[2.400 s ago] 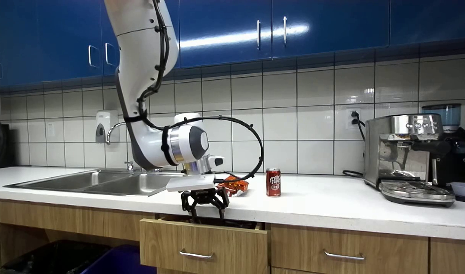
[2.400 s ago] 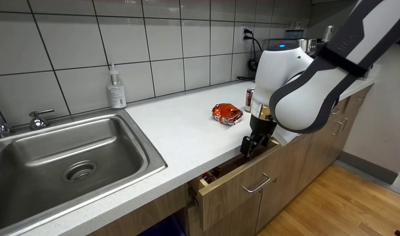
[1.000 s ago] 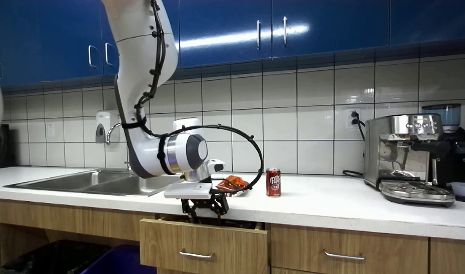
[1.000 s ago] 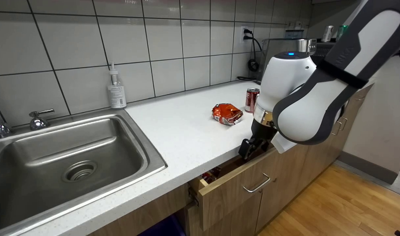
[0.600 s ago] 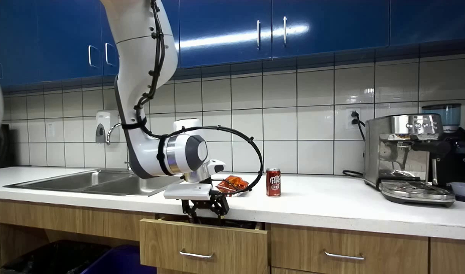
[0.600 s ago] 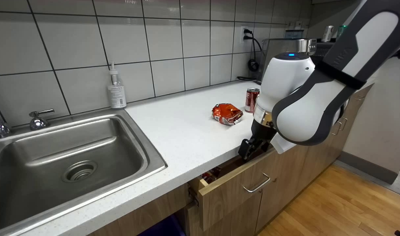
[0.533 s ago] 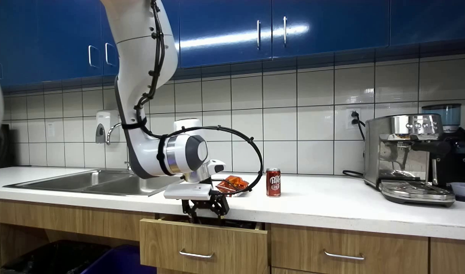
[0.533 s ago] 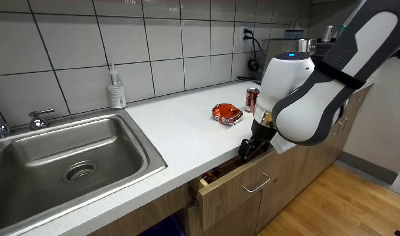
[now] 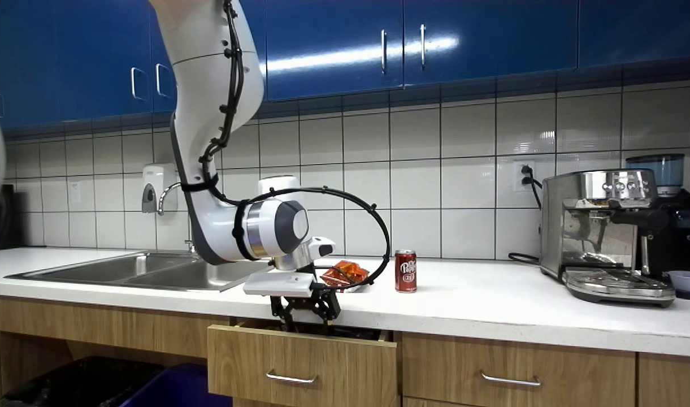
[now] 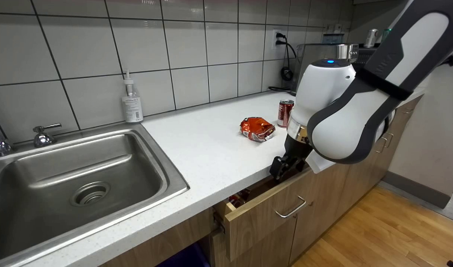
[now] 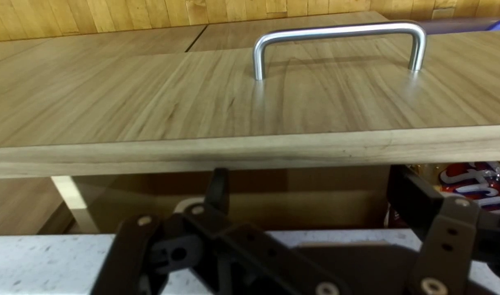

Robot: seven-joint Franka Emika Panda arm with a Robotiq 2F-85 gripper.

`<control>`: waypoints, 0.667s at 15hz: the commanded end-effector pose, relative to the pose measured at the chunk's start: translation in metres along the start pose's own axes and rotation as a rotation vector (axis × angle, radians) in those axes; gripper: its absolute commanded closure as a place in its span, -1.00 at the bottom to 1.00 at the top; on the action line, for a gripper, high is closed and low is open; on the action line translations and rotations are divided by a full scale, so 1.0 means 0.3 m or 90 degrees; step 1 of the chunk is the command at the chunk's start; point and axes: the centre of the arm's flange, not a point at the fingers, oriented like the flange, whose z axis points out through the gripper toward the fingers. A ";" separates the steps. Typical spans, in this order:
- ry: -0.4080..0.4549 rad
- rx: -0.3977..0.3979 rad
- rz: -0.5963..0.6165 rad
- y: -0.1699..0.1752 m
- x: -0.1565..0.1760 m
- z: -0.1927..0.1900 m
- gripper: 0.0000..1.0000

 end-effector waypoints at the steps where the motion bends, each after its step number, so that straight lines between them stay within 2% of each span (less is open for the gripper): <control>1: 0.003 -0.010 -0.009 -0.003 0.020 0.009 -1.00; 10: -0.002 -0.013 -0.017 0.012 0.041 0.028 -1.00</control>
